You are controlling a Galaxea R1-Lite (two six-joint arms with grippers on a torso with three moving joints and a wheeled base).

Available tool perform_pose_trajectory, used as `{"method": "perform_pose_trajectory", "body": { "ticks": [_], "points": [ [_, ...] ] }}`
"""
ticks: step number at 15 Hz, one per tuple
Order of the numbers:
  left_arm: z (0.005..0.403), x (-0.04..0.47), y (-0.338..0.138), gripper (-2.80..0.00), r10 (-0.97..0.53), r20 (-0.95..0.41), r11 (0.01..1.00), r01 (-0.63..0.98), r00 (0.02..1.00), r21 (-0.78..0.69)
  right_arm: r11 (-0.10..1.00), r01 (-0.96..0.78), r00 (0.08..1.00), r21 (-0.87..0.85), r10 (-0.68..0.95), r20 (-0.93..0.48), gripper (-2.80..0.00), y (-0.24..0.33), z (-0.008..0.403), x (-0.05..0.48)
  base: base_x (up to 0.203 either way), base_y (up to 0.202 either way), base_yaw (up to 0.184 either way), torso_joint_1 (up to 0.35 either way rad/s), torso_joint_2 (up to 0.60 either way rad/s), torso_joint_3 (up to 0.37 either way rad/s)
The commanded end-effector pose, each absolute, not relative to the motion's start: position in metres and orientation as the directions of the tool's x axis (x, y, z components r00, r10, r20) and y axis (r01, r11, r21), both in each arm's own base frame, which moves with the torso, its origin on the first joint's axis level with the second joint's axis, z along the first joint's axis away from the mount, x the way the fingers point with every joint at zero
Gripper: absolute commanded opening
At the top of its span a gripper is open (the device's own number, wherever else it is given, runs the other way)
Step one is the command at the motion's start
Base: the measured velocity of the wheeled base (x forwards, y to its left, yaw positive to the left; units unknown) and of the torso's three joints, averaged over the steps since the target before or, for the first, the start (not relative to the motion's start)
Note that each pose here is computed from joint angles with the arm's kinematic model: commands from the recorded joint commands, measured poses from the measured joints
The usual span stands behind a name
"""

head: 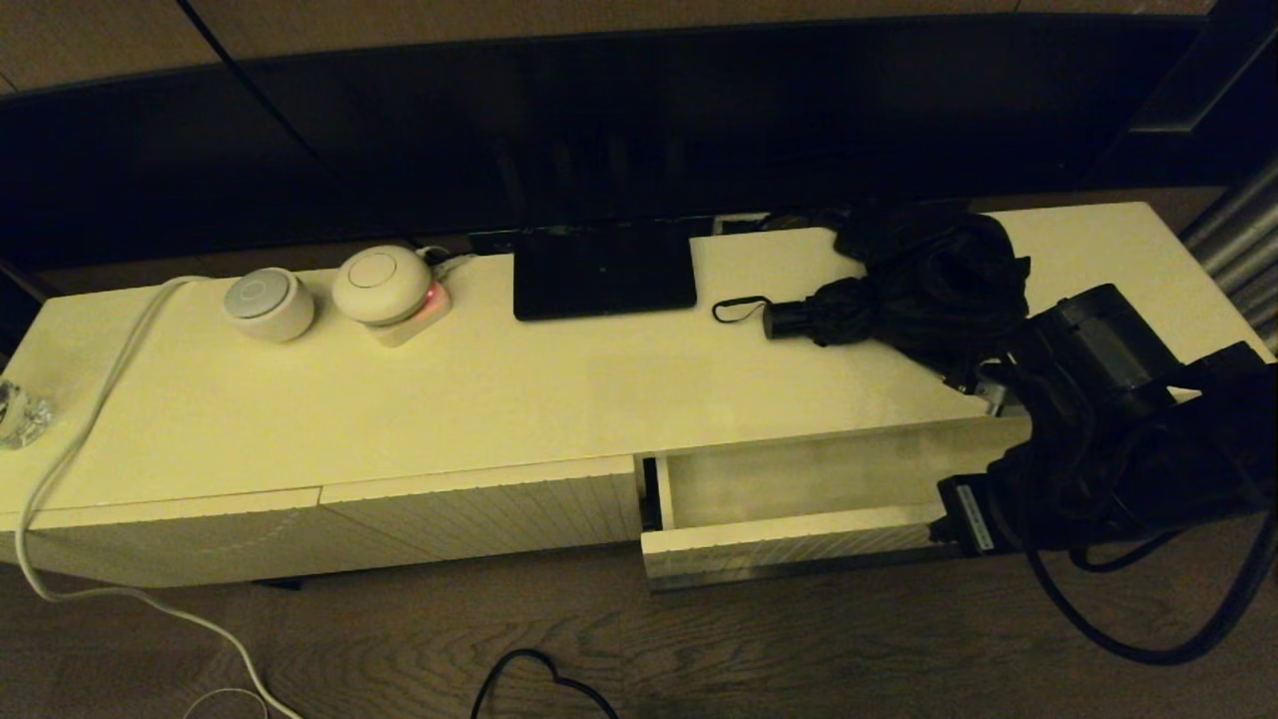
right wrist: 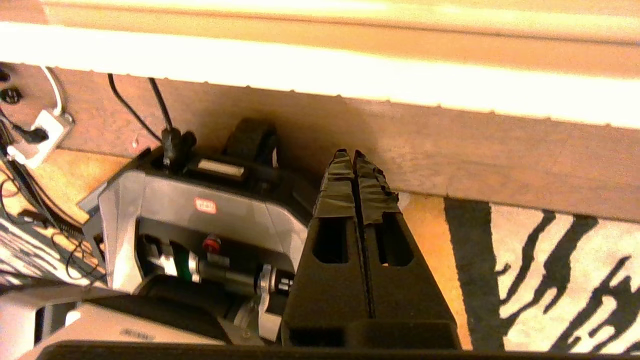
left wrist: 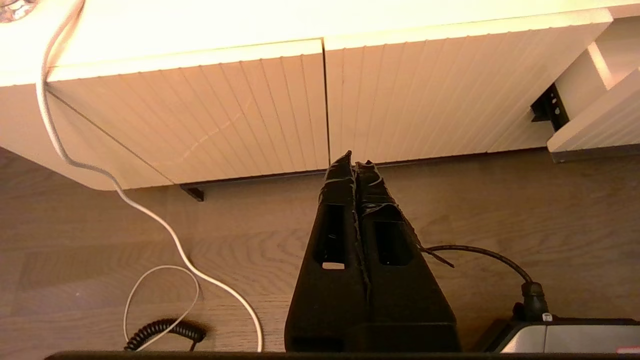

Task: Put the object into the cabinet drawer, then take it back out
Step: Open the drawer

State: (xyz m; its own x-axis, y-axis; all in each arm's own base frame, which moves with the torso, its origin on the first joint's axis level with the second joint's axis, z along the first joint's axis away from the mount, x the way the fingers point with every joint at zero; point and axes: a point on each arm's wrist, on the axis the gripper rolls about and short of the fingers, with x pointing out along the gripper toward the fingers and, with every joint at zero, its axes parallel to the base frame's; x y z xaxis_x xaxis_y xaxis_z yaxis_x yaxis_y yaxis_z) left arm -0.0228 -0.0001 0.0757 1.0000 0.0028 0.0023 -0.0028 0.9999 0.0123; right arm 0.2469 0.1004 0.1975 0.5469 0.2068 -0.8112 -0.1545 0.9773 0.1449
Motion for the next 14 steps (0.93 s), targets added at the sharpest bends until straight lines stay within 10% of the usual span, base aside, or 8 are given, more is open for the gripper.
{"method": "perform_pose_trajectory", "body": {
  "ticks": [1,14],
  "points": [
    [0.075,-0.023,0.0,-2.8,0.003,0.002,1.0,-0.003,1.0,0.012,0.978,-0.147,0.543,0.144,0.202,-0.815,-2.8,0.102,0.192,0.253,0.0,0.0,0.0,0.0,0.0,0.0],
    [0.075,-0.023,0.0,-2.8,0.003,0.002,1.0,-0.003,1.0,0.012,0.988,-0.102,0.649,0.112,0.152,-0.746,-2.8,0.098,0.177,0.274,0.0,0.0,0.0,0.0,0.0,0.0]
  ]
}}
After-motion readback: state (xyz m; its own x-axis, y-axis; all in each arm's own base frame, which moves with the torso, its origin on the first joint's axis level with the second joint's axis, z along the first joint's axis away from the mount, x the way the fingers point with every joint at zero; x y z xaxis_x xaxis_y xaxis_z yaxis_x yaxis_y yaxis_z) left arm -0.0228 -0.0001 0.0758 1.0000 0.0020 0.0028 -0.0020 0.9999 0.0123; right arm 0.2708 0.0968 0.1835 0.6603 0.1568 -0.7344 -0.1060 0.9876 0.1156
